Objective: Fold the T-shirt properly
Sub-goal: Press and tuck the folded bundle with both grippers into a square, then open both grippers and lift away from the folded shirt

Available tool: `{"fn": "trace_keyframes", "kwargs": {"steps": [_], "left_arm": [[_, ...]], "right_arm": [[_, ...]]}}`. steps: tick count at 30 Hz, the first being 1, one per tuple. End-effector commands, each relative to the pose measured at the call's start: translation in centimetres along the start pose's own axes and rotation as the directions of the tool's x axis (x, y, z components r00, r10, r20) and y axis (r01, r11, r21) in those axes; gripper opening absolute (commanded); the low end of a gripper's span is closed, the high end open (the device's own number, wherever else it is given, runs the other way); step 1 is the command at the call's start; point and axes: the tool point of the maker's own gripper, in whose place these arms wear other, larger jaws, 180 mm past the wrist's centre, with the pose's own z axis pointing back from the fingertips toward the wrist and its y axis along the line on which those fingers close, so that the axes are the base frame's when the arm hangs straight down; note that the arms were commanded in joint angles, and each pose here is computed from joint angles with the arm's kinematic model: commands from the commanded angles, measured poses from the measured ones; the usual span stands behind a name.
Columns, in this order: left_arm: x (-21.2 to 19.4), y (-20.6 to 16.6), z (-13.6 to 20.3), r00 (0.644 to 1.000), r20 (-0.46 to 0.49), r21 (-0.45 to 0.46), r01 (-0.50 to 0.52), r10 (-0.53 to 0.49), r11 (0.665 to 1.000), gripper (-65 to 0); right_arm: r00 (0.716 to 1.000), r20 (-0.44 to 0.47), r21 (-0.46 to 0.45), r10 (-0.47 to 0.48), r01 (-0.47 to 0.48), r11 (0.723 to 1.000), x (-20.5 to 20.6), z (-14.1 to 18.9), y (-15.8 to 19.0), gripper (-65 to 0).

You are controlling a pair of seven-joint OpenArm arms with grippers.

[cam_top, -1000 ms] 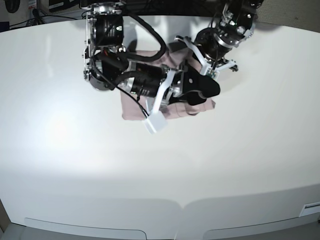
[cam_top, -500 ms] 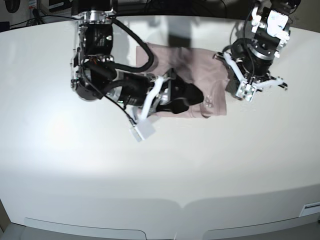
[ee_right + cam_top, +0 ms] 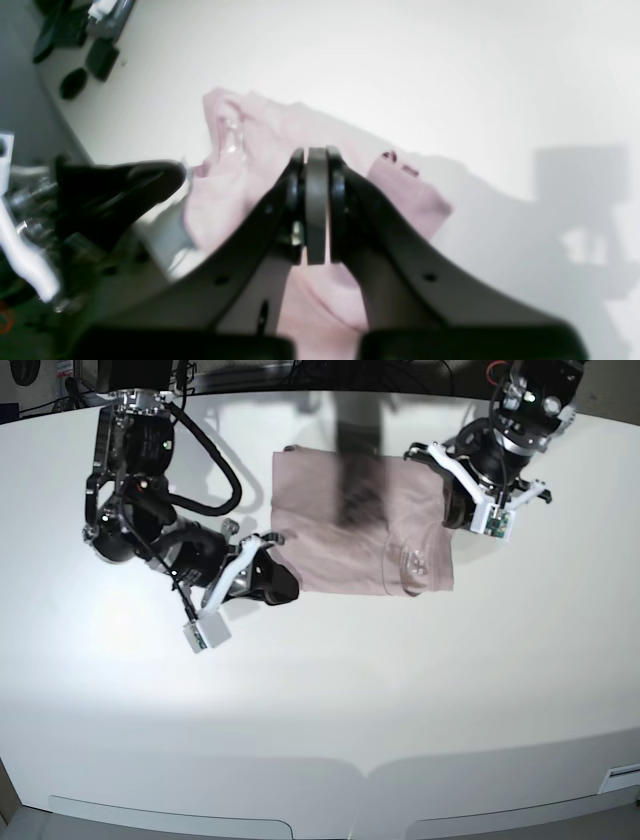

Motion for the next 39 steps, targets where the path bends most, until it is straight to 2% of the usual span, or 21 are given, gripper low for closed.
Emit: {"fn": "trace_keyframes", "kwargs": {"steps": [1, 4, 6, 11, 16, 20, 23, 26, 33, 39], "left_arm": [[0.9, -0.9, 0.3, 0.999, 0.041, -0.027, -0.007, 0.008, 1.000, -65.0], [0.9, -2.5, 0.4, 0.996, 0.069, -0.057, -0.049, 0.053, 0.997, -65.0], [1.0, -2.7, 0.4, 0.996, 0.080, -0.044, -0.043, 0.046, 0.998, -65.0], [-0.2, -1.6, -0.6, 0.996, 0.090, 0.000, -0.006, 0.006, 1.000, -65.0], [-4.7, 0.0, -3.5, 1.000, -0.021, 0.041, -0.020, 0.021, 0.999, -65.0], [-6.1, 1.2, -5.9, 0.997, -0.067, 0.068, -0.027, 0.032, 0.997, -65.0], [-5.4, 2.0, -7.0, 0.998, -0.063, 0.079, -0.016, 0.021, 0.997, -65.0], [-3.8, 2.4, -7.7, 0.999, -0.031, 0.081, -0.012, 0.015, 0.997, -65.0], [0.3, 3.2, -9.0, 0.999, 0.050, 0.089, 0.006, -0.010, 0.996, -65.0], [3.9, 2.9, -10.0, 0.992, 0.123, 0.074, 0.005, -0.014, 0.997, -65.0]], "right_arm": [[0.998, 0.047, 0.024, 0.039, -0.040, 0.999, 1.5, -0.3, 0.9, -65.0], [0.995, -0.007, 0.013, 0.102, -0.102, 0.995, 0.4, -2.0, 1.5, -65.0], [0.990, -0.051, -0.016, 0.134, -0.135, 0.991, -0.6, -3.2, 0.9, -65.0], [0.991, -0.095, -0.102, 0.093, -0.103, 0.989, -2.0, -5.0, -2.3, -65.0], [0.989, -0.130, -0.134, 0.075, -0.092, 0.987, -2.7, -5.2, -3.9, -65.0], [0.977, -0.195, -0.196, 0.084, -0.123, 0.973, -4.3, -3.7, -5.9, -65.0], [0.962, -0.266, -0.229, 0.061, -0.125, 0.965, -6.6, -1.9, -7.5, -65.0], [0.955, -0.297, -0.248, 0.001, -0.078, 0.966, -9.2, -0.2, -8.1, -65.0], [0.963, -0.254, -0.236, -0.092, 0.031, 0.971, -13.2, 2.7, -6.4, -65.0], [0.965, -0.218, -0.198, -0.145, 0.101, 0.975, -15.1, 3.6, -3.5, -65.0]]}}
